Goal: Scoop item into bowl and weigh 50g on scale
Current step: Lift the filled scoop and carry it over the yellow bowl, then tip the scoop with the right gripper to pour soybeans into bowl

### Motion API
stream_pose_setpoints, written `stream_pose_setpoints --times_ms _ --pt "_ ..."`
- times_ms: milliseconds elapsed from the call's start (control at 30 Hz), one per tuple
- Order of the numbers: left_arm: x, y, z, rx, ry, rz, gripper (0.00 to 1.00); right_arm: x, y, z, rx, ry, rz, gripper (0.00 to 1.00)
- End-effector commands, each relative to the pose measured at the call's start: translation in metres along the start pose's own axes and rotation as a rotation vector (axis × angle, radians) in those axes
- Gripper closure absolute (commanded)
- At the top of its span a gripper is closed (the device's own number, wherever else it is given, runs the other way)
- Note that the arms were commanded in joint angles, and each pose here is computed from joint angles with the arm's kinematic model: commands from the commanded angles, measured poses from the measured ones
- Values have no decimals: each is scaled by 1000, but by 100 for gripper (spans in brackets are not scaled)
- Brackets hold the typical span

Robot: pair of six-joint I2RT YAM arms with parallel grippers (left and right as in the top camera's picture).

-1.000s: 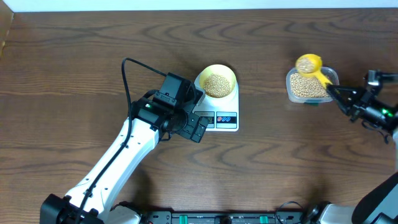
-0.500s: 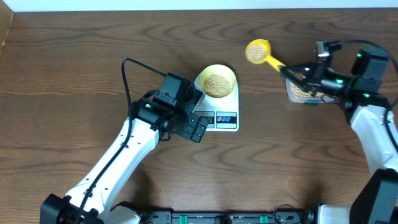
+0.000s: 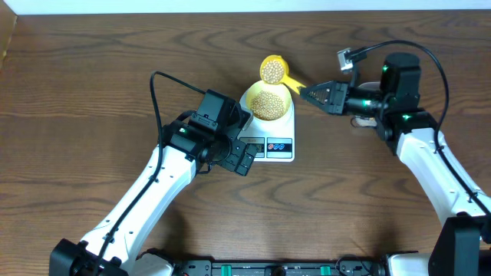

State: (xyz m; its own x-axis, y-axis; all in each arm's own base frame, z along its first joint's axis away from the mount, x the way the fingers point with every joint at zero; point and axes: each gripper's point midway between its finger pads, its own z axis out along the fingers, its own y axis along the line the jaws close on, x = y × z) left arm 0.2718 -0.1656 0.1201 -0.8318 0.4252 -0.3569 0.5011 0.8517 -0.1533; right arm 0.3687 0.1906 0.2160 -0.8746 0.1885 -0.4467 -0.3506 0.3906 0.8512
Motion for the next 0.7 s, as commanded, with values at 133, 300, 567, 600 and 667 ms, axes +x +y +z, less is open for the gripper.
stream_pose_setpoints --times_ms 133,300,567,600,667 --pt "4 2 4 -9 16 11 2 4 -17 4 90 6 -178 99" --pt "4 2 4 -9 16 11 2 5 -36 11 236 -4 -261 99" --pt "4 2 4 -9 16 11 2 7 -45 15 313 11 -390 99" --pt "4 2 4 -9 16 11 2 8 -44 16 310 18 -408 99" --pt "4 2 4 -9 16 11 1 12 -40 21 299 38 -468 99"
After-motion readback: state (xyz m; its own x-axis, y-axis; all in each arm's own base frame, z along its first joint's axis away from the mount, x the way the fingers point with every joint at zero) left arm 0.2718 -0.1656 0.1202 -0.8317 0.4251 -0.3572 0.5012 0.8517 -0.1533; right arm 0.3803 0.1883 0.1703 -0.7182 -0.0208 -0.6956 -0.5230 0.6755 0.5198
